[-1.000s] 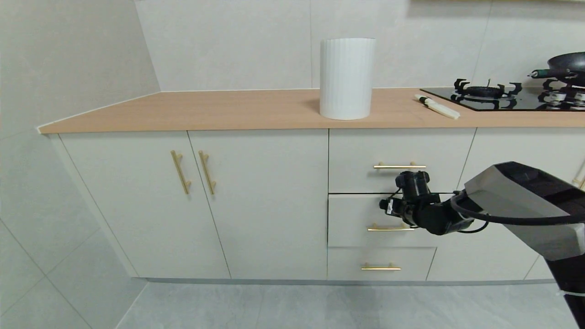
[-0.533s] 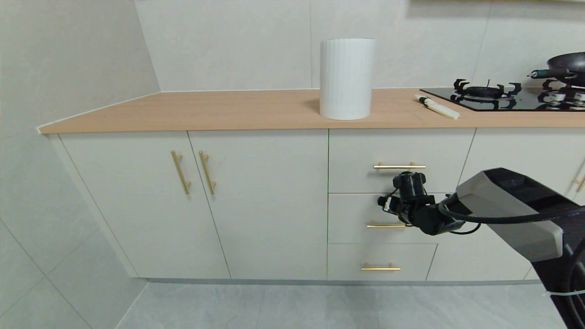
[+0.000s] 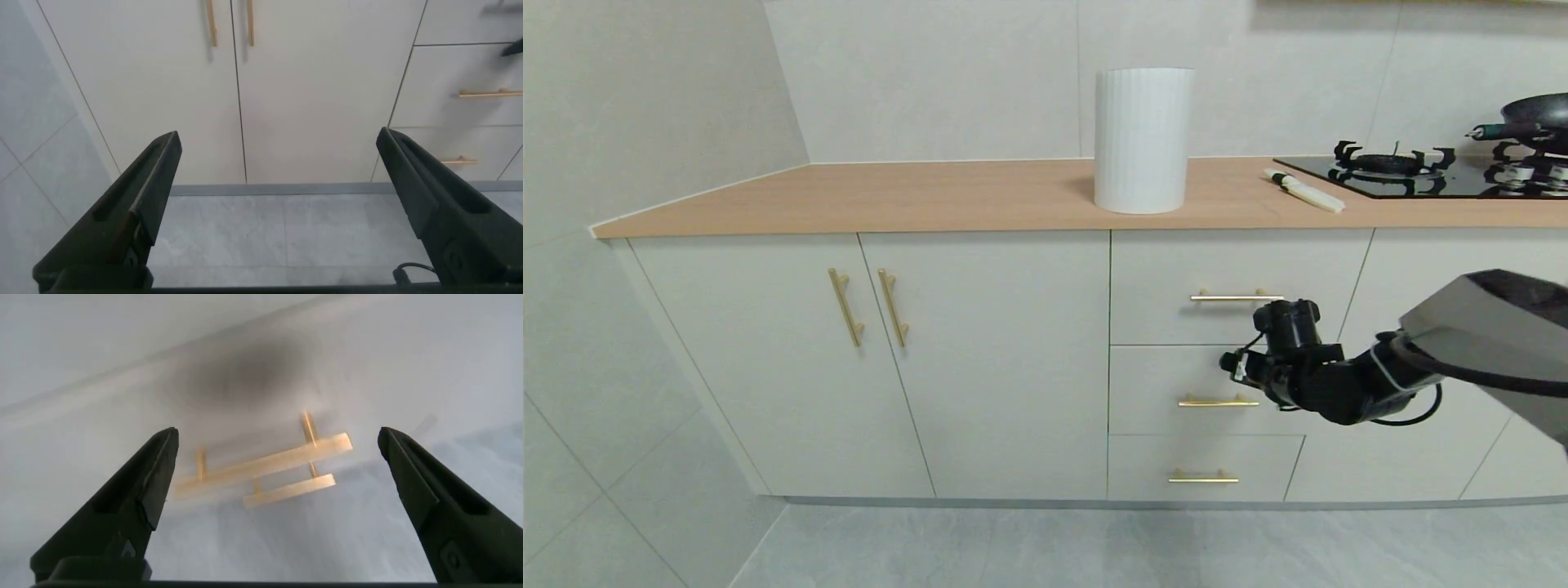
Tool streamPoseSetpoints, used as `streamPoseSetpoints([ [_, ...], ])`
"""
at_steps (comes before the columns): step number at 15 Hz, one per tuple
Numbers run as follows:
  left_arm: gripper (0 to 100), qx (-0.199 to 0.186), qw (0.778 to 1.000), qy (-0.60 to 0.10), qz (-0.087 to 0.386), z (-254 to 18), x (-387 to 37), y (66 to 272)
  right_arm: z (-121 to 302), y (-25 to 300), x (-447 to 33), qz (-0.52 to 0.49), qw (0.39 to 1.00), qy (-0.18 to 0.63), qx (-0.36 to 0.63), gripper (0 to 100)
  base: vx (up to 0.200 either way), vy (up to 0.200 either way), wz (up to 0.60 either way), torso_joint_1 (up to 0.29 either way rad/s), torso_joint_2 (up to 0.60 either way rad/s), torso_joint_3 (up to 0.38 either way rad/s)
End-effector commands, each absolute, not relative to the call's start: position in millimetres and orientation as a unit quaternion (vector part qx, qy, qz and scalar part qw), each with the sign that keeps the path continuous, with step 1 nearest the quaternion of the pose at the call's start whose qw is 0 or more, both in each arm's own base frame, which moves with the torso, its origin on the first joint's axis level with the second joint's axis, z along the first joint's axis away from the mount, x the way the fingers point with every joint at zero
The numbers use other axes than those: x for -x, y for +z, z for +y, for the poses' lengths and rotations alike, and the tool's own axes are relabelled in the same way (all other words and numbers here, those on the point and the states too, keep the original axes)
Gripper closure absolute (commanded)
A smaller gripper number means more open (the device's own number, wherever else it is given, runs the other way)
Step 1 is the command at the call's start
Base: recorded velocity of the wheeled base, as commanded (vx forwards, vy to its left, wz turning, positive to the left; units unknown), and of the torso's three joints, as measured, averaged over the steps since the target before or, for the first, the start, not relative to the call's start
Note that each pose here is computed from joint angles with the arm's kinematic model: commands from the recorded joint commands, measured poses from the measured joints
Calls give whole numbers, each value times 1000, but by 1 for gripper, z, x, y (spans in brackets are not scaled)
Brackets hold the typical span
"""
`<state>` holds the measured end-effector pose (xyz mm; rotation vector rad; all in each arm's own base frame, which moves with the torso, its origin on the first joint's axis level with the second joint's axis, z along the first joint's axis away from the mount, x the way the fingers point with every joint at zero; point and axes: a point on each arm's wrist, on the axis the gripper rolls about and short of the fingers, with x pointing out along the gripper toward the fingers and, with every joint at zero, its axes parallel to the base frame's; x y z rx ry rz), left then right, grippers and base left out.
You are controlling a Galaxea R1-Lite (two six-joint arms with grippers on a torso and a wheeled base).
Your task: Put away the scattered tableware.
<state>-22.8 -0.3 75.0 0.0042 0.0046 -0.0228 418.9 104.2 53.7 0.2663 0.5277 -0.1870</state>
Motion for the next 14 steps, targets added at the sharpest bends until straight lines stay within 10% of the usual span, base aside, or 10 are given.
streamPoseSetpoints([
  [1, 0, -2, 1000, -12, 2, 0, 23, 75, 88, 132, -338, 222, 962, -75, -141, 0, 0, 0, 0, 0, 0, 0],
  [6, 0, -2, 1000, -12, 2, 0, 23, 75, 31, 212, -144, 54, 990, -91, -90, 0, 0, 0, 0, 0, 0, 0],
  [14, 0, -2, 1000, -12, 2, 0, 23, 75, -11, 202, 9, -46, 984, -169, -44, 0, 0, 0, 0, 0, 0, 0],
])
